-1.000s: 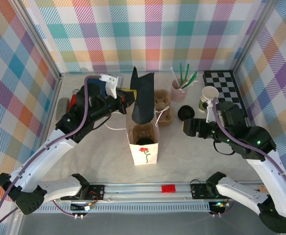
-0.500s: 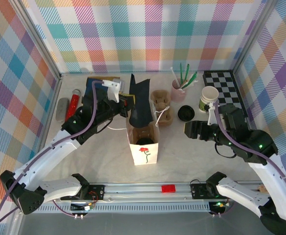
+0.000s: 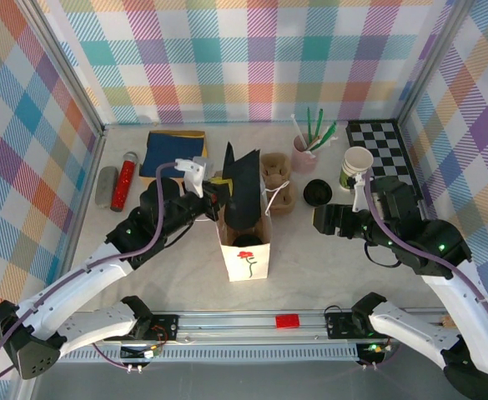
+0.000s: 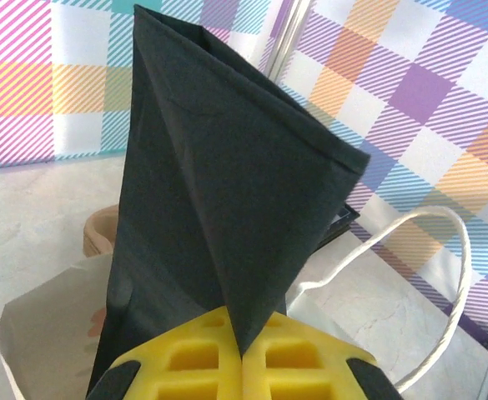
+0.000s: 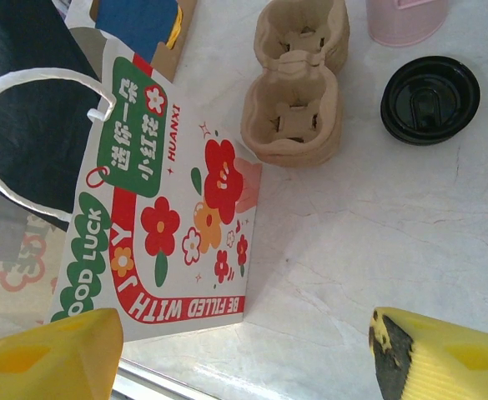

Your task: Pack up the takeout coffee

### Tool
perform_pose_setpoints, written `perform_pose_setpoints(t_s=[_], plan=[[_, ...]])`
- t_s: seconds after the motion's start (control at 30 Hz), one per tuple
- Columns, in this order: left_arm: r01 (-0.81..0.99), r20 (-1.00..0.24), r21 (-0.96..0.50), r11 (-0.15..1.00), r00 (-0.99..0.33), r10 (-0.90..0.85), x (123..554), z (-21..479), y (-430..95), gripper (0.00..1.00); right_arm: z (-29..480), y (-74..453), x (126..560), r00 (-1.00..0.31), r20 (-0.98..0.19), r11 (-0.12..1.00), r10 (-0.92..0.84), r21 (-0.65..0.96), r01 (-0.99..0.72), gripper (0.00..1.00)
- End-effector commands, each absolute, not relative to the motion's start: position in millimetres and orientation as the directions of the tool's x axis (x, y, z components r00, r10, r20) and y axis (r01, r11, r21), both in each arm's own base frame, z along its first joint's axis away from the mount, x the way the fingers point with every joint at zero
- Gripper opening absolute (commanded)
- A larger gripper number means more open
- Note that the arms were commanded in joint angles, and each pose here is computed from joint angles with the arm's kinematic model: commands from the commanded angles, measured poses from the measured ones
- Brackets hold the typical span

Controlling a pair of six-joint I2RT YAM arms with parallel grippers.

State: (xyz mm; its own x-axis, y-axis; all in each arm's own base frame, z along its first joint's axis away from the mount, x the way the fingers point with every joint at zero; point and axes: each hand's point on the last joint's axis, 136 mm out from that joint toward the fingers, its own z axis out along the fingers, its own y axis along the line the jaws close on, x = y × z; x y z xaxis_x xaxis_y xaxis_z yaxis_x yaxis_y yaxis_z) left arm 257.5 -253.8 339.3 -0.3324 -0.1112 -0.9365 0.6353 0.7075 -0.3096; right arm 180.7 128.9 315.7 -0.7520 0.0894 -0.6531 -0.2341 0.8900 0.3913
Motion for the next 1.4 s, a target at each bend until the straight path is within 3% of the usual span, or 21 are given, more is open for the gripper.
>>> perform_pose_setpoints(t_s=[0.0,1.37], plan=[[0.660,-0.965,-0.254,0.707,-0.227,-0.134,251.2,359.0,-254.6,0.00,319.3,131.7,181.9,-0.746,-0.656,0.876,0.118,0.422,-0.233,0.78],[0.545,-0.992,-0.124,0.829,-0.054,-0.113,269.9,356.3,-235.6,0.00,316.4,140.6,184.3,-0.757,-0.640,0.856,0.132,0.458,-0.238,0.78]])
